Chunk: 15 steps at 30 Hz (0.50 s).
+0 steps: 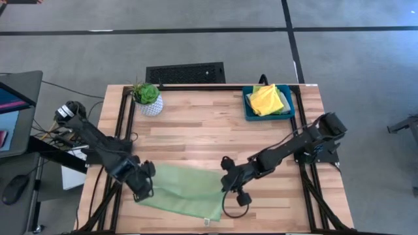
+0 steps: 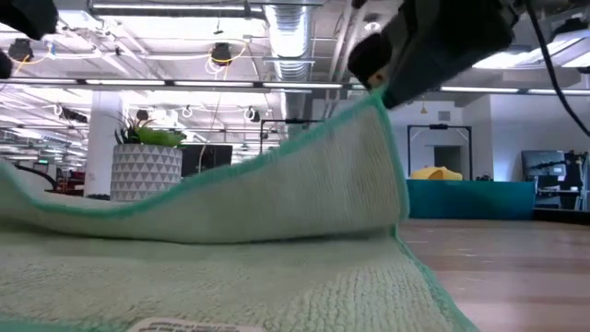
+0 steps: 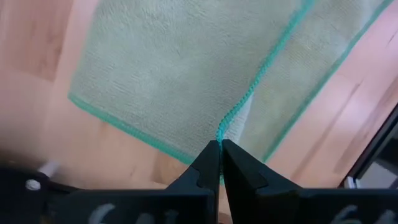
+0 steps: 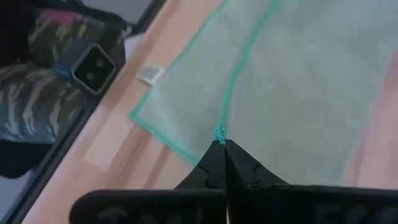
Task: Fold microfiber towels
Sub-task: Fold the green microfiber towel
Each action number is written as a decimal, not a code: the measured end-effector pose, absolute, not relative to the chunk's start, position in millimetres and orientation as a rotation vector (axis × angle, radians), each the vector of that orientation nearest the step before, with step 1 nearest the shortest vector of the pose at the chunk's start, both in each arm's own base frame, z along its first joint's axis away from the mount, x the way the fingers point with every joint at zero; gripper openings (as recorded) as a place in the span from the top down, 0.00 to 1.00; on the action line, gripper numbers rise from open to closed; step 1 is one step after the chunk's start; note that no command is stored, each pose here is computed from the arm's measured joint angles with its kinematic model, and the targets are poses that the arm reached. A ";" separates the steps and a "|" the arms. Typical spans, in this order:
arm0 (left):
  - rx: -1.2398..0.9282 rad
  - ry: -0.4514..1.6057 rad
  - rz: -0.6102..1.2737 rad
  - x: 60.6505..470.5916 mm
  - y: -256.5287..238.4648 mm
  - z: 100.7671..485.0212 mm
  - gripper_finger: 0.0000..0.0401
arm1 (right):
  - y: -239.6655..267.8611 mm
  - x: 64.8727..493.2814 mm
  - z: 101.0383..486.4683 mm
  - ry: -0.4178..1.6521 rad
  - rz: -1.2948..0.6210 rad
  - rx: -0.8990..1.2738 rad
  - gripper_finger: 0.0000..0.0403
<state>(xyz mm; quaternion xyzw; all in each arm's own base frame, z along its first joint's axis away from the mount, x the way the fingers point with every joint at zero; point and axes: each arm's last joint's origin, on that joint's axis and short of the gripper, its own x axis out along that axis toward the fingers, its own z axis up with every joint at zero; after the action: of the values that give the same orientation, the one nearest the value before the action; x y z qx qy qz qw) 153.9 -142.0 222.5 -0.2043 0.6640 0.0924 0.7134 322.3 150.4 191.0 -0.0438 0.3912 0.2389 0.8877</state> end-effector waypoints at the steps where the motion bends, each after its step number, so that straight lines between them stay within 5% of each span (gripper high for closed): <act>1: -0.460 1.465 0.212 152.0 -144.6 222.6 1.00 | 152.0 322.5 187.2 0.826 0.496 -0.086 0.99; 15: -0.571 1.450 0.277 133.8 -165.0 223.0 1.00 | 156.3 328.7 170.3 0.854 0.530 -0.035 0.98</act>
<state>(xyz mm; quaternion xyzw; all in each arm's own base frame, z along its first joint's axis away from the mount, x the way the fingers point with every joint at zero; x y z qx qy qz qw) 133.8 -165.0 223.0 -0.2565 0.6517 0.1246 0.7028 328.7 156.3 170.3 -0.0166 0.4091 0.2538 0.8763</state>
